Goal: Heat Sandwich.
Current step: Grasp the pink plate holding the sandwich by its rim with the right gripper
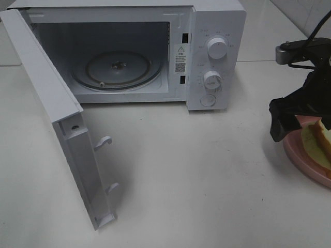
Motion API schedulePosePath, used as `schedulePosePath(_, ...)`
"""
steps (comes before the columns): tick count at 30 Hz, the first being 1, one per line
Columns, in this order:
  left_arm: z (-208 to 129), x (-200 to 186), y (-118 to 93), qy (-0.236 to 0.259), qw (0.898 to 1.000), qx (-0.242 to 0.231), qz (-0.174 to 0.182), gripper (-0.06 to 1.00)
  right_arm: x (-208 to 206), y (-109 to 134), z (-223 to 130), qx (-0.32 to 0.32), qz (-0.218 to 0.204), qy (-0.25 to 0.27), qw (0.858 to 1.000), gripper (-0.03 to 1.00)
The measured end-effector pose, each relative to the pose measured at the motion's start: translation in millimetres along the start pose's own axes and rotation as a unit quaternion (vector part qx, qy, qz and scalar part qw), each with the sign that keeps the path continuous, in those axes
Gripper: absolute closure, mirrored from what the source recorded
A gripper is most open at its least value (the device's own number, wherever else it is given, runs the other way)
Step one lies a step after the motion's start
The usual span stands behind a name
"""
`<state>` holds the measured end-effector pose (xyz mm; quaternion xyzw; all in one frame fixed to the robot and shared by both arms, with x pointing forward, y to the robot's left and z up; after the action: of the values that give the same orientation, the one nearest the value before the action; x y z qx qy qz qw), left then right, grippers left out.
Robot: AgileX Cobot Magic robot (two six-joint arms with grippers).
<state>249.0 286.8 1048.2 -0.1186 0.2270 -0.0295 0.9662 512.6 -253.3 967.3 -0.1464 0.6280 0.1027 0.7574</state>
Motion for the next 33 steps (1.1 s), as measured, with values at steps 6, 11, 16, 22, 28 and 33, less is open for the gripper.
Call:
schedulePosePath(6, 0, 0, 0, 0.0, 1.0, 0.0, 0.0, -0.02, 18, -5, 3, 0.007, 0.001, 0.017, 1.0, 0.01)
schedulePosePath(11, 0, 0, 0, 0.0, 1.0, 0.0, 0.0, -0.02, 37, -5, 7, 0.006, 0.005, 0.028, 1.0, 0.02)
schedulePosePath(16, 0, 0, 0, 0.0, 1.0, 0.0, 0.0, -0.02, 55, -4, 9, 0.005, 0.008, 0.039, 0.999, 0.03)
schedulePosePath(22, 0, 0, 0, 0.0, 1.0, 0.0, 0.0, -0.02, 70, -5, 13, 0.003, 0.002, 0.039, 0.999, 0.03)
schedulePosePath(28, 0, 0, 0, 0.0, 1.0, 0.0, 0.0, -0.02, 87, -7, 11, -0.003, -0.008, 0.06, 0.998, 0.05)
schedulePosePath(33, 0, 0, 0, 0.0, 1.0, 0.0, 0.0, -0.02, 99, -6, 9, -0.001, -0.007, 0.077, 0.997, 0.06)
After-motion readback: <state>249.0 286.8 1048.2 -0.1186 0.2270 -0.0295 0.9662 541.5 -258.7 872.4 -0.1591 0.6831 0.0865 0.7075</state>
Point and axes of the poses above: a point on each arm's last joint axis where the gripper is mounted, x pointing out along that axis toward the gripper, y along the wrist's bending axis when the last joint is at zero, z = x × y, the point moved 2 cm from there along x, pointing out along that axis toward the gripper, and after that the axes turned 9 degrees about -x, right-handed, at the moved point
